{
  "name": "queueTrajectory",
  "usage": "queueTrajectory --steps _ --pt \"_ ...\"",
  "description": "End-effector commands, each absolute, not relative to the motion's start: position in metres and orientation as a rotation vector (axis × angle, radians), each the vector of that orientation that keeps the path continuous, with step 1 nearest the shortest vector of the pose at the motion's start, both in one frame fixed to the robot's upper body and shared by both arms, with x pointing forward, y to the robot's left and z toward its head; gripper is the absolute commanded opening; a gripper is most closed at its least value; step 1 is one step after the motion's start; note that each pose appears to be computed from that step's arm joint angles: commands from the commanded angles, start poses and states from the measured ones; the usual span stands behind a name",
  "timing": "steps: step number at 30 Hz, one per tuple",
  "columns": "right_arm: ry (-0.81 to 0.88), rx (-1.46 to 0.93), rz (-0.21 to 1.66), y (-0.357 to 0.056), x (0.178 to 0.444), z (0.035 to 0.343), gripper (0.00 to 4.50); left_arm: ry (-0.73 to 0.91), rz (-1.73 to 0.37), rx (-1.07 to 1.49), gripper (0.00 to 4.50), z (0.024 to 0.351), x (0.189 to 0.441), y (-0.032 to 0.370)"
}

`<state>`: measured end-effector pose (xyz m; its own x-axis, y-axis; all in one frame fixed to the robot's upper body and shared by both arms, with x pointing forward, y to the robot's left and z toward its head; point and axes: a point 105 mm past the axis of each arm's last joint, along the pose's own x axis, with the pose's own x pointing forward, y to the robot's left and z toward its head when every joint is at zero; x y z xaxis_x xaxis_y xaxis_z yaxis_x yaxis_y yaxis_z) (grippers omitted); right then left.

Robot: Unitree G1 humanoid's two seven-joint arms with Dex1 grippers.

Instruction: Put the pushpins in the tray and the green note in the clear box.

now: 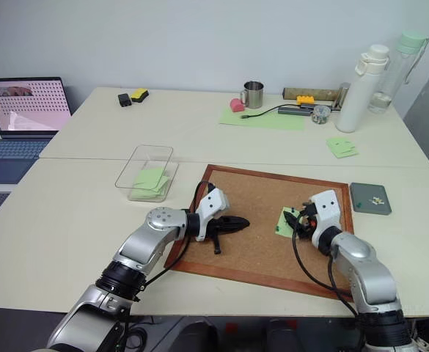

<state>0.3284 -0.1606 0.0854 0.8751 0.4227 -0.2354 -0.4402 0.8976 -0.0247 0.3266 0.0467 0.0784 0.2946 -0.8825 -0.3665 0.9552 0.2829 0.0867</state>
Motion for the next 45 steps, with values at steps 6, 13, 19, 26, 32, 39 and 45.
queueTrajectory --steps 6,13,19,26,32,39,45 --pt "0.174 -0.080 0.479 -0.157 0.332 0.095 2.26 0.344 -1.245 0.341 0.00 0.065 0.321 0.054" --pt "0.148 -0.079 0.498 -0.154 0.331 0.099 0.91 0.348 -1.241 0.345 0.00 0.064 0.322 0.055" --pt "0.119 -0.079 0.504 -0.152 0.332 0.106 0.02 0.354 -1.236 0.354 0.00 0.062 0.323 0.055" --pt "0.049 -0.026 0.558 -0.143 0.323 0.129 0.02 0.427 -1.193 0.399 0.00 0.051 0.328 0.063" --pt "0.026 -0.013 0.561 -0.144 0.315 0.139 0.02 0.473 -1.157 0.437 0.00 0.042 0.329 0.070" --pt "-0.018 0.002 0.456 -0.167 0.317 0.156 0.02 0.478 -1.165 0.433 0.00 0.042 0.326 0.069" --pt "-0.004 -0.066 0.106 -0.247 0.340 0.162 0.02 0.428 -1.169 0.416 0.00 0.048 0.325 0.066"
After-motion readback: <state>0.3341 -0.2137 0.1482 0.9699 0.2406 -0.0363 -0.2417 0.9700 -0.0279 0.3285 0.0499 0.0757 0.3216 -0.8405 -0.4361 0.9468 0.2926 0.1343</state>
